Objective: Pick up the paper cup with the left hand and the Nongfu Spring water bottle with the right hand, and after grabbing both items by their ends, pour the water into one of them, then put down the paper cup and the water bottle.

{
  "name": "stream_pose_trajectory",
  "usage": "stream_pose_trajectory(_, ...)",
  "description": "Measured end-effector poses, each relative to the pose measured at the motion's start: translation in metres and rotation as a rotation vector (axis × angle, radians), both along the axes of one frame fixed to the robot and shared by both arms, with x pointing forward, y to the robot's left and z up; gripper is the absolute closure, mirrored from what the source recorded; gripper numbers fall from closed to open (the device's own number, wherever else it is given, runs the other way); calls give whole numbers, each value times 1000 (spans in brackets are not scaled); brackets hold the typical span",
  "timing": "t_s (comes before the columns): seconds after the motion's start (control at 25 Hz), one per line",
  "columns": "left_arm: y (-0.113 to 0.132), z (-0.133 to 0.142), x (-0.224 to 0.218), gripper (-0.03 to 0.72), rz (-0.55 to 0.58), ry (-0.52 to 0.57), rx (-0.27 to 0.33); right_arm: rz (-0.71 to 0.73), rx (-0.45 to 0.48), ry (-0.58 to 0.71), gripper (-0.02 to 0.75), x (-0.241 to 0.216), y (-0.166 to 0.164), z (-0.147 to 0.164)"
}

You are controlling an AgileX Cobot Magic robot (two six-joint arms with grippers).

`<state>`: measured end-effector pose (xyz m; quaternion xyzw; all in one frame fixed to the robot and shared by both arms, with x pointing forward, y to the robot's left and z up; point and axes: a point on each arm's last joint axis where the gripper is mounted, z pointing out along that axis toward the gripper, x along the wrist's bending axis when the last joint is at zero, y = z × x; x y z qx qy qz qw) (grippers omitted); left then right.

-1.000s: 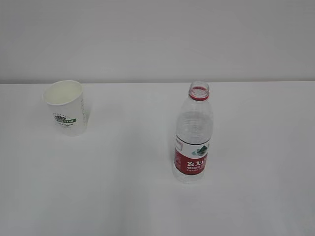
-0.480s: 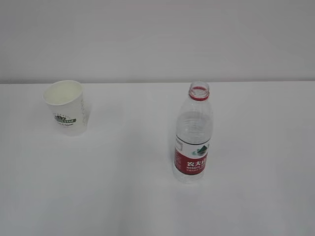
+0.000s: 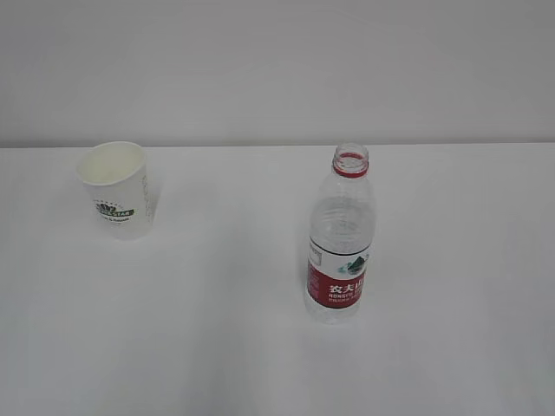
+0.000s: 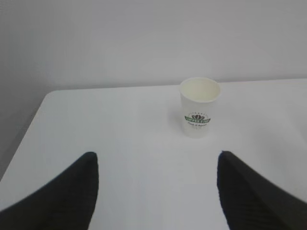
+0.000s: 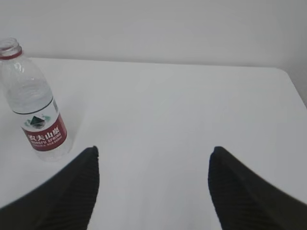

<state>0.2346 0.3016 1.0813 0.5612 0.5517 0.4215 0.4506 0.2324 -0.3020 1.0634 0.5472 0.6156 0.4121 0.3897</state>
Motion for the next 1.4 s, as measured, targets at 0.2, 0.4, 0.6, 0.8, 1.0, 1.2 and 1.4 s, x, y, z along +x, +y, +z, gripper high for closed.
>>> stream_pose_trajectory(0.2,0,6,1,126,0,-63,-3,2,7,-74,203,2,0,6)
stream_pose_trajectory(0.4,0,13,2,127,0,-140,-6,4,15,-149,204,4,1,13)
stream_pose_trajectory(0.6,0,21,3,127,0,-230,-10,7,24,-244,204,5,1,22)
stream_pose_trajectory(0.8,0,29,2,127,3,-324,-8,10,33,-338,203,6,1,30)
stream_pose_trajectory(1.0,1,38,1,127,14,-417,15,8,31,-404,203,6,1,36)
stream_pose_trajectory(1.2,1,44,0,127,15,-491,16,4,23,-471,203,5,1,42)
stream_pose_trajectory(1.4,0,45,0,127,5,-500,-8,4,22,-506,204,5,1,45)
